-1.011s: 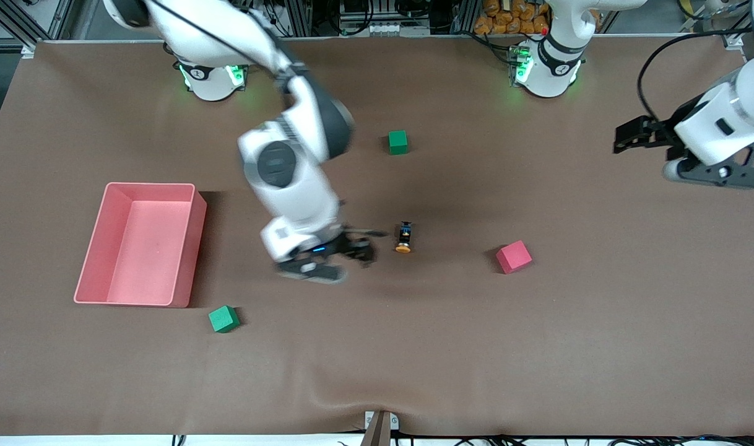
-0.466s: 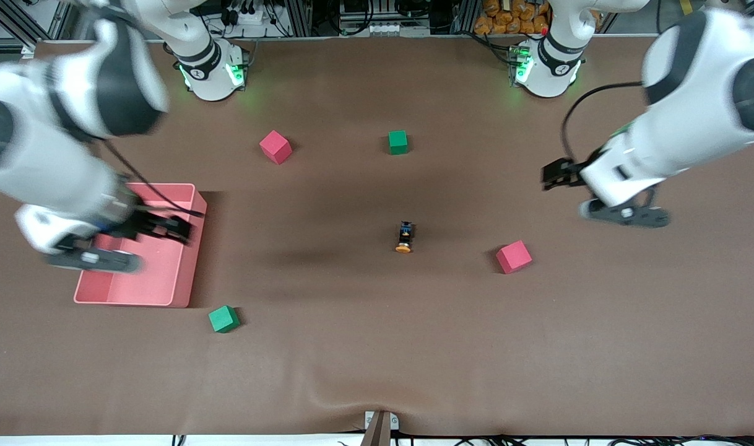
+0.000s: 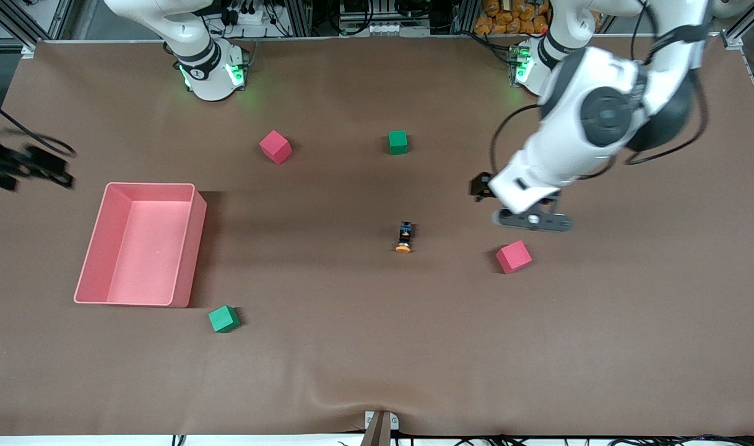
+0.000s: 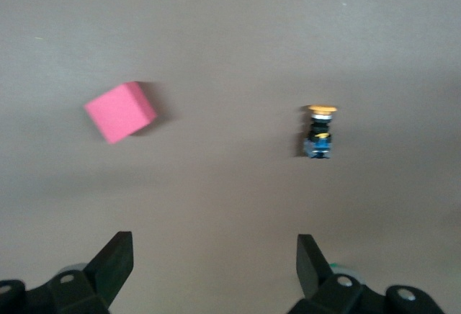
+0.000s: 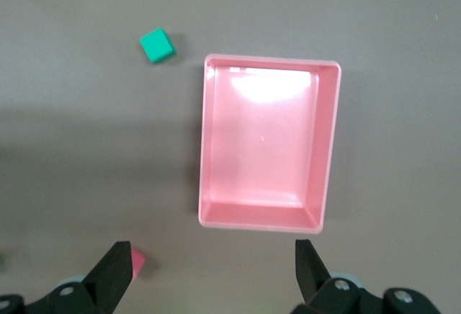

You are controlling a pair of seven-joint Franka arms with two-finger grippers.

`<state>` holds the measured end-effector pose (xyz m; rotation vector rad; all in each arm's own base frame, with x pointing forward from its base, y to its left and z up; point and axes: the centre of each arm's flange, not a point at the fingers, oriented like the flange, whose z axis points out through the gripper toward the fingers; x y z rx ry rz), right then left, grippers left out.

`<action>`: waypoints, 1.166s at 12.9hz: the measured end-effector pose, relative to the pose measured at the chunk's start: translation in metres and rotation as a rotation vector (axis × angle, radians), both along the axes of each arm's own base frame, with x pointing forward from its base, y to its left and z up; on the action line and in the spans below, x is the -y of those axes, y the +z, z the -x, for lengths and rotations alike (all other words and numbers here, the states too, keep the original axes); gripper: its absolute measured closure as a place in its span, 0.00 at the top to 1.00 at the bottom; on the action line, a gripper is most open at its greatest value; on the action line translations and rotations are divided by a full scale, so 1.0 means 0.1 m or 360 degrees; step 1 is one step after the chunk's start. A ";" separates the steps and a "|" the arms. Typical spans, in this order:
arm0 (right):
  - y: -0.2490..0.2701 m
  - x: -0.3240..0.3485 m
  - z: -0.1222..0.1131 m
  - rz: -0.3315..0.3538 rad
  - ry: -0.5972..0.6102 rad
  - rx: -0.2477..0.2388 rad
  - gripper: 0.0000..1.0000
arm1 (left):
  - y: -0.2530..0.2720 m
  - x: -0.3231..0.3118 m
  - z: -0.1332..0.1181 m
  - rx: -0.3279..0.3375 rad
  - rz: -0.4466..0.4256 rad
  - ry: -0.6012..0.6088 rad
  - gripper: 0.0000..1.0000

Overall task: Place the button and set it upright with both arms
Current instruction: 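Lower the left gripper over the button lying on the table, then grasp the button with the left gripper, turning it cap up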

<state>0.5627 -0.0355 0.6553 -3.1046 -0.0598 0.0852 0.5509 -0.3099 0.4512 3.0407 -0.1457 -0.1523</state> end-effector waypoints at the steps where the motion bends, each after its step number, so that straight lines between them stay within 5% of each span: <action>1: 0.14 0.05 0.15 -0.0014 -0.0001 -0.0009 1.00 | -0.14 0.24 0.08 -0.0001 -0.0003 0.0003 1.00; 5: 0.55 0.15 0.59 -0.0032 -0.0023 0.0019 1.00 | -0.72 0.99 0.41 -0.0014 -0.0018 0.0082 1.00; 9: 0.58 0.16 0.64 -0.0012 -0.0023 0.0015 1.00 | -1.27 1.47 0.65 0.0032 0.0001 0.0137 1.00; 12: 0.55 0.21 0.64 0.0065 -0.0032 -0.0007 1.00 | -1.73 1.60 0.78 0.0182 -0.0058 0.0184 1.00; 15: 0.55 0.23 0.65 0.0085 -0.0157 -0.0015 1.00 | -2.03 1.51 0.87 0.0300 0.0062 0.0243 1.00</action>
